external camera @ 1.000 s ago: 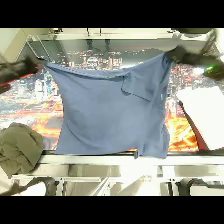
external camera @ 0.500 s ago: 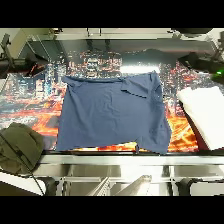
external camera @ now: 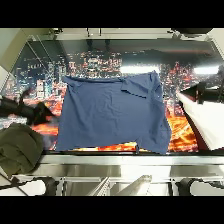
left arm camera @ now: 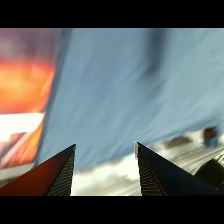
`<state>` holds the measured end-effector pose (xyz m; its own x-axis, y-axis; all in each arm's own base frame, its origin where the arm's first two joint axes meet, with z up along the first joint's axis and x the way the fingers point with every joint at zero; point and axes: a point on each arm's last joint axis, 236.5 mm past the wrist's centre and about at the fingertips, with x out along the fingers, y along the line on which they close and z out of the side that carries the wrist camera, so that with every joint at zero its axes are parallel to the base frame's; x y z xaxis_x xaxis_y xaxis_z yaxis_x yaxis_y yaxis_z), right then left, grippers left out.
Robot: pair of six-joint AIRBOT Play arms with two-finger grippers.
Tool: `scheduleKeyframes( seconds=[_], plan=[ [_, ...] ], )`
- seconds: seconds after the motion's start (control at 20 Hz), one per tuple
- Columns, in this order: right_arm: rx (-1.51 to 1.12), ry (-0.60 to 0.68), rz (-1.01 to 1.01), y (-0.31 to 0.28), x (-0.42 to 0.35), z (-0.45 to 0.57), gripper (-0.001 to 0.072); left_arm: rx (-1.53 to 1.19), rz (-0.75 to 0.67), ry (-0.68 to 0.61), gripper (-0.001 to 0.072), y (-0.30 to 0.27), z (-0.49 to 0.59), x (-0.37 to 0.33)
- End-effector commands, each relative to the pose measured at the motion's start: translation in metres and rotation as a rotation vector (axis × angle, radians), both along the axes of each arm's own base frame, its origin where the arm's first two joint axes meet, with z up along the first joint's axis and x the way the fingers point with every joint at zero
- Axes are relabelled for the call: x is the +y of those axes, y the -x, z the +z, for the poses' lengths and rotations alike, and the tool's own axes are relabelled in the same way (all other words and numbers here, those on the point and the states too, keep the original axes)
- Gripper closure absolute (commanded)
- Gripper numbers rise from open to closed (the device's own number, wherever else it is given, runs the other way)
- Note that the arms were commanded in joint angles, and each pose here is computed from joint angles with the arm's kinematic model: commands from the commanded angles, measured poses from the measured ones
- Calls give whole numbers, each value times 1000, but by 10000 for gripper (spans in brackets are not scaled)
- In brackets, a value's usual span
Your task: Fold the shirts.
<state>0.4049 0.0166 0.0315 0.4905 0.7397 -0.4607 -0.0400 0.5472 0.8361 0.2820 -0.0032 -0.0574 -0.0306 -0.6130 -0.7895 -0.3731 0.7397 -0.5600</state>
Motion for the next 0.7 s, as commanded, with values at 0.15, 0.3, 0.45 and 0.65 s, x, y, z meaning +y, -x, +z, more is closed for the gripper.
scheduleKeyframes(
  seconds=[0.15, 0.3, 0.45, 0.65],
  plan=[
    [53, -40, 50, 36, 19, -16, 697, 141, 63, -72, 301, 80, -47, 6],
    [52, -39, 49, 36, 18, -16, 697, 110, 51, 16, 301, 69, -49, -13],
    [52, -46, 53, 36, 19, -14, 697, 99, 8, 15, 302, 63, -61, -23],
    [52, -49, 44, 37, 15, -14, 697, 109, -31, 17, 302, 65, -72, -29]
  ],
)
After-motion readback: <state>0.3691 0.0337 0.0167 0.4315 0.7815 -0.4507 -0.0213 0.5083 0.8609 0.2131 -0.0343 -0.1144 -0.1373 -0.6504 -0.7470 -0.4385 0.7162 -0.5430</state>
